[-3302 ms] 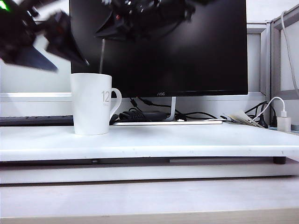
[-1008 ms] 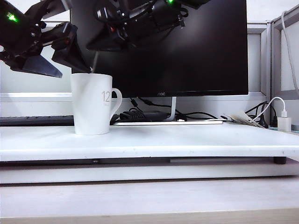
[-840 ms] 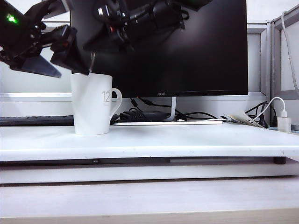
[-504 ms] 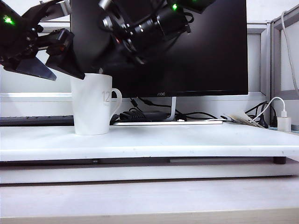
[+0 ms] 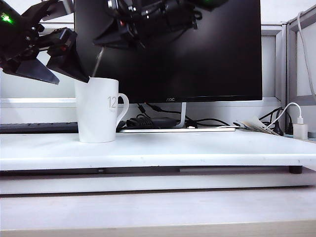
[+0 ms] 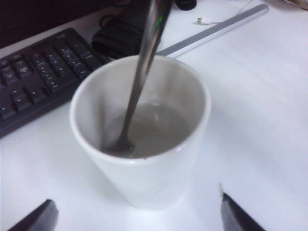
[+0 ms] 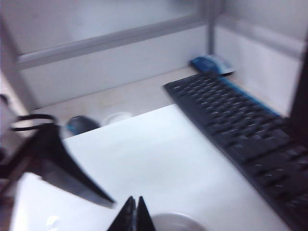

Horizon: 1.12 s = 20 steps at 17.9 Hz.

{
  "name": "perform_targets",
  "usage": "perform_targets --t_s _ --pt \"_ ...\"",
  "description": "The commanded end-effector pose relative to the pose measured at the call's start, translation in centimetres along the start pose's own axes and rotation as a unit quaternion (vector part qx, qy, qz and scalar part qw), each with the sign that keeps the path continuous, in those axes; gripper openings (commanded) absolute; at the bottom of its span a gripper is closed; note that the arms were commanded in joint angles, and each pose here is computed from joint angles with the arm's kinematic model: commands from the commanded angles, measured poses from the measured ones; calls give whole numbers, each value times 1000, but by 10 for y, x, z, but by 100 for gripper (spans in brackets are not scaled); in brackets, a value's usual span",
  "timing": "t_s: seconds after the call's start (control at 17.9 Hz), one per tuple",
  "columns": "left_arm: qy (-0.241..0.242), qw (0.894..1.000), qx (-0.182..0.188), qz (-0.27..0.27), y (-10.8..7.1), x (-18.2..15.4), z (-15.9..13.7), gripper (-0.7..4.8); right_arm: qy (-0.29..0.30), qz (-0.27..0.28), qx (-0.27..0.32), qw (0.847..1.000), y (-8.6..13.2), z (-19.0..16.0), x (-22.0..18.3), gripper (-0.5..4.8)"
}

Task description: Pick up a spoon and stir the liquid in the cup.

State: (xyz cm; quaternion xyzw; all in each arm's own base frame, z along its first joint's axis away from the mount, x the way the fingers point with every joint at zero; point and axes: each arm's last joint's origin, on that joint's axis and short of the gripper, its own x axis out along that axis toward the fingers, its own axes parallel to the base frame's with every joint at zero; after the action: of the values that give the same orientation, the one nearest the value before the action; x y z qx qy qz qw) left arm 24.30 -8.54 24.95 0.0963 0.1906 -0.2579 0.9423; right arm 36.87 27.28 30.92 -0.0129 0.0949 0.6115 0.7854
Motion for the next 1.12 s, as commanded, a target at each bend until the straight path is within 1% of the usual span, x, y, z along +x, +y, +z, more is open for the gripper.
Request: perform_targets --t_s 0.06,0.17,0.28,0.39,0.45,0.5,0.56,0.62,0.73,0.78,0.84,0.95,1.12 --pt "-6 1000 5 -1 0 -1 2 479 21 24 23 999 2 -1 -2 -5" --pt "-7 1000 5 -1 0 -1 2 479 50 25 42 998 3 -8 -2 -5" --pt "-6 1000 5 -1 0 -1 2 479 89 20 45 995 4 -18 -4 -5" --pt "-6 1000 5 -1 0 -1 2 479 116 -53 30 991 0 -21 -4 -5" --pt "-7 1000 5 -1 0 -1 2 479 116 -87 21 989 -2 -20 -5 -5" --pt "-7 1000 5 -1 0 -1 2 479 105 -105 9 989 -3 -17 -4 -5" --pt "-7 1000 5 -1 0 -1 2 479 79 -102 -8 992 -4 -12 -3 -5" --pt "-7 1000 7 -1 0 -1 2 479 47 -78 -23 996 -3 -5 -2 -5" --pt "-7 1000 7 -1 0 -1 2 479 5 -22 -20 1000 0 3 -1 -5" --pt "-7 1000 7 -1 0 -1 2 479 -6 11 -15 1000 2 5 -1 -5" --pt "-7 1000 7 -1 0 -1 2 479 -6 35 -11 999 3 5 -1 -5" --pt "-7 1000 7 -1 0 -1 2 479 8 64 12 998 5 2 -1 -5" --pt "-7 1000 7 -1 0 -1 2 479 34 70 37 996 6 -5 -2 -5"
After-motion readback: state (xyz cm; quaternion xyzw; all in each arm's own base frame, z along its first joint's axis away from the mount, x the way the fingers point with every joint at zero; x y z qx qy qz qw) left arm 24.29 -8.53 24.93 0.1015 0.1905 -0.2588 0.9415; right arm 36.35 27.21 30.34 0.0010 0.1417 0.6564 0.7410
